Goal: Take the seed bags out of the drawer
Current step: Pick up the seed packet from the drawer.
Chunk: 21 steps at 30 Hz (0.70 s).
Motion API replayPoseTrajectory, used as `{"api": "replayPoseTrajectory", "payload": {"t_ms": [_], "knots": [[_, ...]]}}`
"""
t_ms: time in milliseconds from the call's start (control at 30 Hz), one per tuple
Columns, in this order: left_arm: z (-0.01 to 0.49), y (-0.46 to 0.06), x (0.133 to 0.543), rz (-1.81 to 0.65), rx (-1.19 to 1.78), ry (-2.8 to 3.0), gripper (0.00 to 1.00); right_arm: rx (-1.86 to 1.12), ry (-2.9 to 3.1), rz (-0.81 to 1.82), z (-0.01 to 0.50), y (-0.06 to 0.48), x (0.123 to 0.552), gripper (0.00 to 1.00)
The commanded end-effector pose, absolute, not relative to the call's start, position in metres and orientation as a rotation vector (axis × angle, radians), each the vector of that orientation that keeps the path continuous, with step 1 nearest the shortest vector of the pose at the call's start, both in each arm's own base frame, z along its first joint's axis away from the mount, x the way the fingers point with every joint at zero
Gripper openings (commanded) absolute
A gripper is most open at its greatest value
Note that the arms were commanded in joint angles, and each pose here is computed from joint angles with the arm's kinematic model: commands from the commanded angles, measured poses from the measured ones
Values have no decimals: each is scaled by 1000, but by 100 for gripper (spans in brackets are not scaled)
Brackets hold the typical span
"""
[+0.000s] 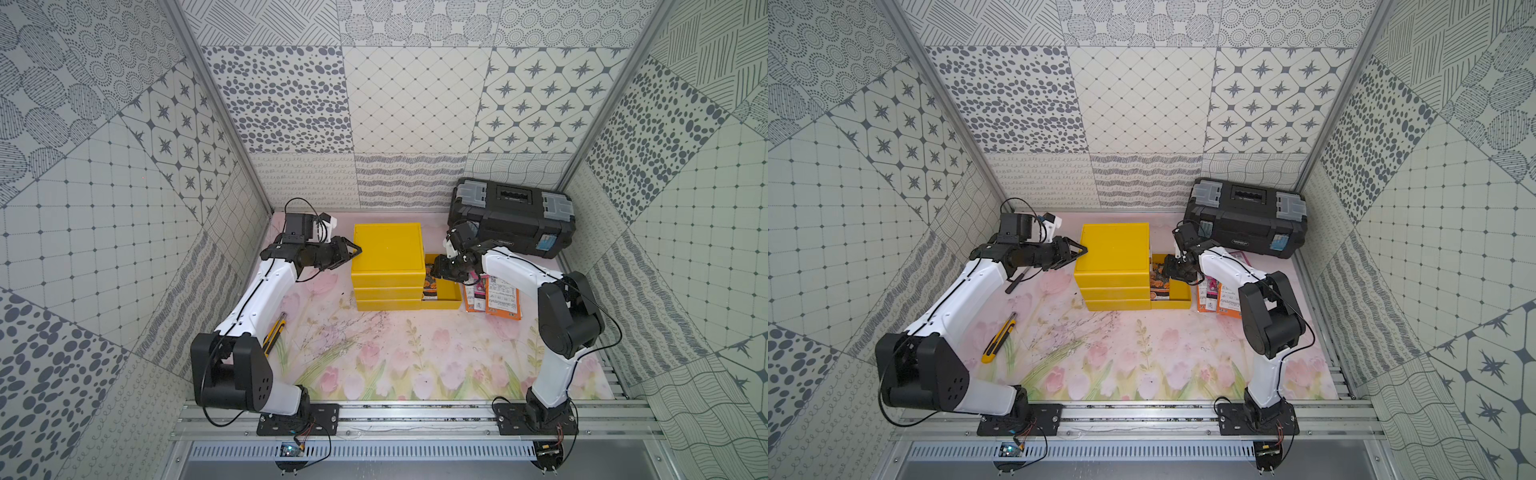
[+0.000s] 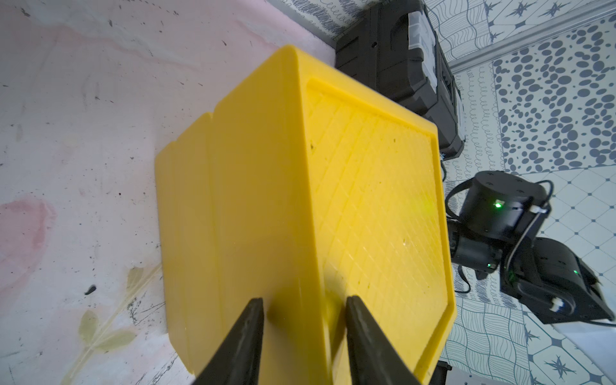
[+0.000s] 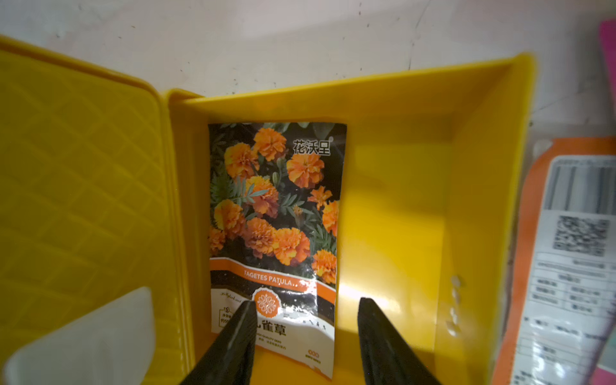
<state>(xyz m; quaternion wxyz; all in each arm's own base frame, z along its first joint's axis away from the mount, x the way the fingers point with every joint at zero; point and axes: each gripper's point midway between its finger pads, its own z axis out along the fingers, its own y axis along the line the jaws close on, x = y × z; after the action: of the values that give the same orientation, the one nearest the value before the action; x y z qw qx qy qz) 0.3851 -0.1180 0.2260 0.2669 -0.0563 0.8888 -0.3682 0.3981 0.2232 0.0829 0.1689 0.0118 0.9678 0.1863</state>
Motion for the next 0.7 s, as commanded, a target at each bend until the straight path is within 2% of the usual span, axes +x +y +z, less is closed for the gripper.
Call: {"api": "replayPoseTrajectory", "payload": {"t_ms": [0,233,433,567,667], "knots": [[189,-106,361,-874,-253,2580,43,56,2727,469,77,225,416,56],[189,-107,361,-876,-250,2580,43,59,2762,423,51,232,430,57],[188,-106,362,-871,-254,2583,43,57,2793,451,36,241,431,55],[187,-106,361,-868,-253,2586,43,60,2806,502,28,251,428,46],[186,-106,361,-866,-254,2588,43,80,2803,573,25,258,426,36]]}}
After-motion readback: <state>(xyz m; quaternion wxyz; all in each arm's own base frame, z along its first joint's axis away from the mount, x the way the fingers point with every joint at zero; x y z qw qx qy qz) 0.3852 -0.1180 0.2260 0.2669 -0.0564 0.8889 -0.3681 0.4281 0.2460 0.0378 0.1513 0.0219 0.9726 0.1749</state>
